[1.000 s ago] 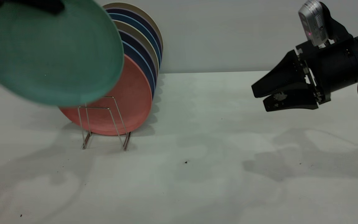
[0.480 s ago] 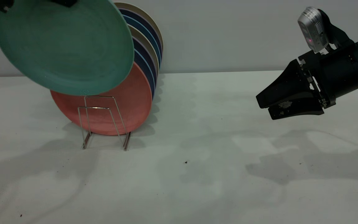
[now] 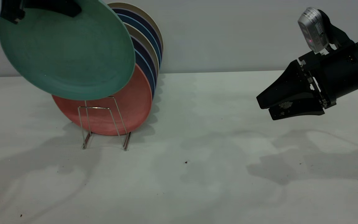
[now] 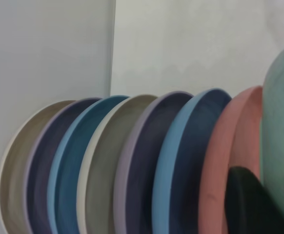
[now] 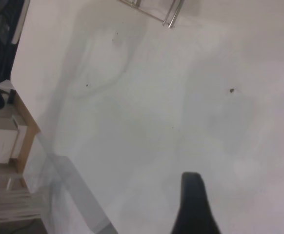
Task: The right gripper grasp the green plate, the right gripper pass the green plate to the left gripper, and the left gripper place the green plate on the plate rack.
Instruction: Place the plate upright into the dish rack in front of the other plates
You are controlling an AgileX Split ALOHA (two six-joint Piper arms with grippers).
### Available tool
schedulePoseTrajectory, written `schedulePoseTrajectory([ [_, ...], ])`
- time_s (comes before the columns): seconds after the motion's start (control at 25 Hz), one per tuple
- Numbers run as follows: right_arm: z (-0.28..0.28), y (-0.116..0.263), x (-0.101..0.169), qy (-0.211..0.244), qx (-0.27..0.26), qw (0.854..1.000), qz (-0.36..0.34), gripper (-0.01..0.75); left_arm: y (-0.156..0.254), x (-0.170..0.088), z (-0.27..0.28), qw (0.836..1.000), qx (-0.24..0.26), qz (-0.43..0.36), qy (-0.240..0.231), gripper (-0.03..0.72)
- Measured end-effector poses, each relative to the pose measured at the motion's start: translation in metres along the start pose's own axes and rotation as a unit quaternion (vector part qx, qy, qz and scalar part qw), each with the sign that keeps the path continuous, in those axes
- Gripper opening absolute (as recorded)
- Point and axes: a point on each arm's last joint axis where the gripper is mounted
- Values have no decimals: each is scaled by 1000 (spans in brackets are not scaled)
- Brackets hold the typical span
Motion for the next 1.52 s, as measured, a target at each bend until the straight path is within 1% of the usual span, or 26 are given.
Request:
schedulePoseTrajectory([
  [0.08, 0, 0, 0, 1, 0, 1000, 0, 559, -2, 1, -5, 1000, 5, -4, -10, 114],
  [0.16, 0, 0, 0, 1, 1, 1000, 1, 559, -4, 0, -8, 1000, 10, -13, -10, 114],
  [0.32, 0, 0, 0, 1, 2, 1000, 1, 559, -8, -4, -15, 999, 17, -31, 0, 114],
  [0.56, 0, 0, 0, 1, 3, 1000, 2, 559, -4, -5, -19, 999, 26, -36, 5, 114],
  [0.96, 0, 0, 0, 1, 2, 1000, 2, 559, 15, -10, -40, 997, 58, -49, 34, 114],
  [1.28, 0, 1, 0, 2, 3, 1000, 2, 558, 20, -14, -54, 996, 61, -44, 49, 114],
  [1.52, 0, 1, 0, 2, 3, 1000, 2, 558, 14, -18, -62, 995, 59, -54, 52, 118],
])
Point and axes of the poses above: a point on each arm's last joint axis where the gripper is mounted, z pointing back along that axis away from the gripper, x along the wrist's bending axis when the last joint is at zero, y = z × x, and after that the axes turned 7 degrees about z, right-handed
